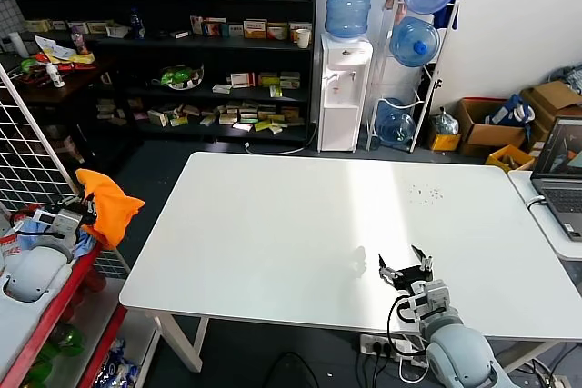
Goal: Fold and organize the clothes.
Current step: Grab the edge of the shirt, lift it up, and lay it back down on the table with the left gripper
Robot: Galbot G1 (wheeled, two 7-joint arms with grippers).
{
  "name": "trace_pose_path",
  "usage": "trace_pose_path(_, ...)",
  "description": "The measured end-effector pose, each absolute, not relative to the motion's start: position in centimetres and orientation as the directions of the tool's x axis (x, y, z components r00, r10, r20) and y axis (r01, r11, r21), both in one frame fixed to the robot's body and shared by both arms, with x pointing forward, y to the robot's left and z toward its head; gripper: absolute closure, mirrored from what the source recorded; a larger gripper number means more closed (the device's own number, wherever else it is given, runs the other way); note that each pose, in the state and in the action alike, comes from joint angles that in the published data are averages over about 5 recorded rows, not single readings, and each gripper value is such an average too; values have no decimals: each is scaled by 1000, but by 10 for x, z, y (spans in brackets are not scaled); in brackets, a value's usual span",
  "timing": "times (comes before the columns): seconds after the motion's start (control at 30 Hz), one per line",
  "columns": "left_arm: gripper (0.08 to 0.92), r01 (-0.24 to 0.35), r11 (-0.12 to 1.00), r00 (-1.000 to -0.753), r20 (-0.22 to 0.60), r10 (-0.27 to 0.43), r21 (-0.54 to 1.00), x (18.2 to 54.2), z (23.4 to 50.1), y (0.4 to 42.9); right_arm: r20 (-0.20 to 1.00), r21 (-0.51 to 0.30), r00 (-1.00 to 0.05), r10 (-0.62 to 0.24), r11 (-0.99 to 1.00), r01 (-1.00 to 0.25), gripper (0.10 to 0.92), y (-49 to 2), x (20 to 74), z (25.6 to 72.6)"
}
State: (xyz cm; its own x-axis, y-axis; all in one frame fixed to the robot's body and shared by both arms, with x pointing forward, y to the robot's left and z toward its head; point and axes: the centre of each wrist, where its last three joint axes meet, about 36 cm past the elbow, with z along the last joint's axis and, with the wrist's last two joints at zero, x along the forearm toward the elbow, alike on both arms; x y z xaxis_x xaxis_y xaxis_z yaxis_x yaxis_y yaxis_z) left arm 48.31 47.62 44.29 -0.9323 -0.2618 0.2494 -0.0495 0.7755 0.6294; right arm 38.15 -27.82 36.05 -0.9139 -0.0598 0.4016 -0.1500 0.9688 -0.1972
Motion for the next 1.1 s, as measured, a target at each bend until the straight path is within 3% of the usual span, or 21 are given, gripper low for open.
trace_pose_path(0.43, 847, 77, 800, -943, 304, -135, 595, 466, 405, 403, 402, -209, -915, -43, 968, -137, 200, -281, 375, 361)
trace_pose_path(0.77, 847, 180, 885, -934, 357, 16, 430, 436, 390, 310, 401, -222, -916, -27, 967, -125, 200, -284, 364, 364)
trace_pose_path(1.1, 847, 226, 939, -921, 371, 119, 258, 425, 374, 231, 408, -231, -913, -6, 967, -110, 200, -289, 356, 363)
